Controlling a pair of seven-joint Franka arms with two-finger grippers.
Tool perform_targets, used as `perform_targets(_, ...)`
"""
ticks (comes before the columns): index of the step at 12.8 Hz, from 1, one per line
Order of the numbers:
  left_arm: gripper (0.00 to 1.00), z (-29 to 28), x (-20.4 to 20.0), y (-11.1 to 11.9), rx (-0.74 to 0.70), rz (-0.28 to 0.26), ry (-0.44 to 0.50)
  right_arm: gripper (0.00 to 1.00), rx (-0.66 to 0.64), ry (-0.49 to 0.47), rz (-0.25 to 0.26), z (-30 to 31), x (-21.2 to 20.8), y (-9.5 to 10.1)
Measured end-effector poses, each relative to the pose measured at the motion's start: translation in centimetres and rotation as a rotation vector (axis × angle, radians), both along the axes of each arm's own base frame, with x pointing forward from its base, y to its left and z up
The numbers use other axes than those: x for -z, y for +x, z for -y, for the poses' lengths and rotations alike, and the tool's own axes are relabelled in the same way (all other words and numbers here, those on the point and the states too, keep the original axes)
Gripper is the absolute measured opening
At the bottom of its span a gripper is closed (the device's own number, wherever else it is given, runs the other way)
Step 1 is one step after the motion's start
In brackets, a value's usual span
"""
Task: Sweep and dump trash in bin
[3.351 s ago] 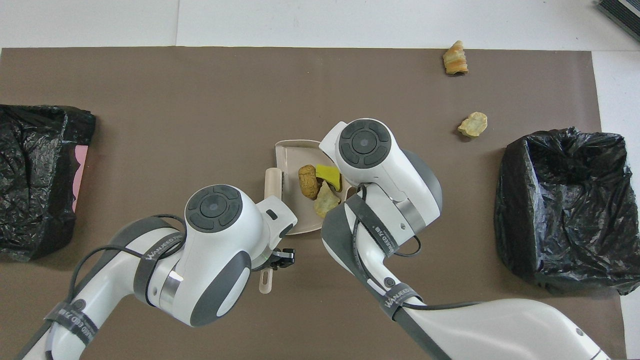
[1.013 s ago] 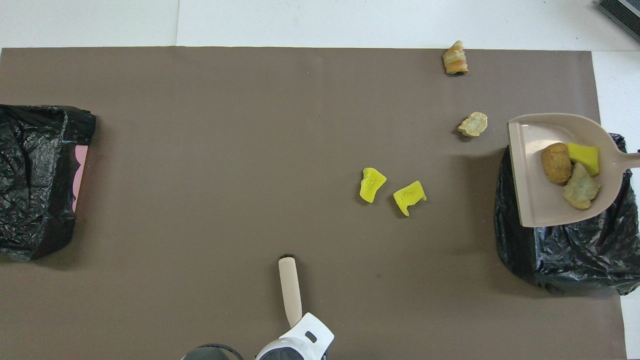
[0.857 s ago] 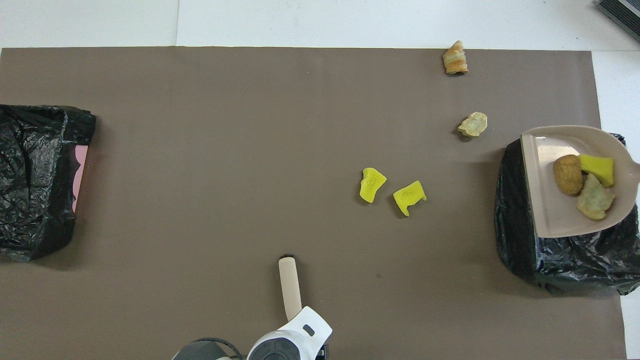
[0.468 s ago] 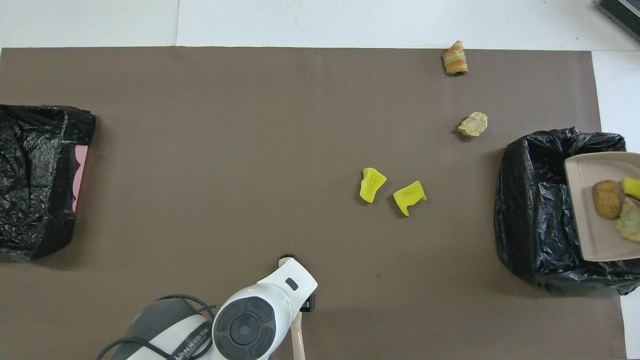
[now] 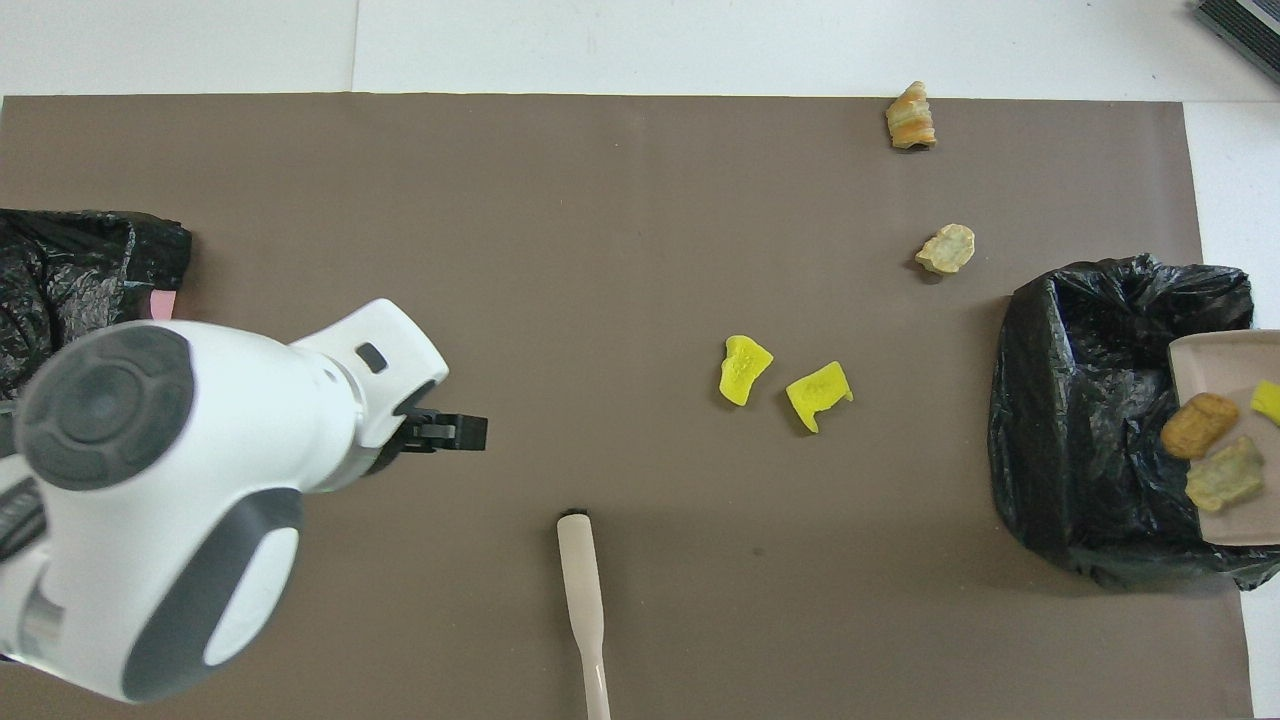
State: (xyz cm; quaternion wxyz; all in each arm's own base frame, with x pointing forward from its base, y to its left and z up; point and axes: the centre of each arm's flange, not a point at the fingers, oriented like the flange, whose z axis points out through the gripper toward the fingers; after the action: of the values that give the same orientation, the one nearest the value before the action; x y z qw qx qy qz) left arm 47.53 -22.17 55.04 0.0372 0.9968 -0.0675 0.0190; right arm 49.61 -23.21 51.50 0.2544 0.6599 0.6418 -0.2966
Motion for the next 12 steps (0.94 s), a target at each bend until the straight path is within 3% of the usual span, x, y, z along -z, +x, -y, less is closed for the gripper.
perform_targets(3, 1.0, -6.0, -6.8, 3.5, 0.014, 0.071, 0.003, 0.31, -0.014, -0.063, 0.021, 0.0, -2.5, -0.8)
perform_targets(6, 1.0, -9.7, -12.1, 3.4, 0.08, 0.076, 0.033, 0.31, -0.012, -0.098, 0.049, 0.0, -4.7, -1.8)
perform_targets(9, 1.0, -12.1, -14.2, 4.4, 0.076, 0.065, 0.043, 0.31, -0.038, -0.109, 0.031, -3.0, -4.6, -1.6)
perform_targets(12, 1.0, -13.2, -14.4, 5.6, 0.122, 0.058, 0.052, 0.31, -0.036, -0.181, 0.039, -3.2, -5.8, -2.2)
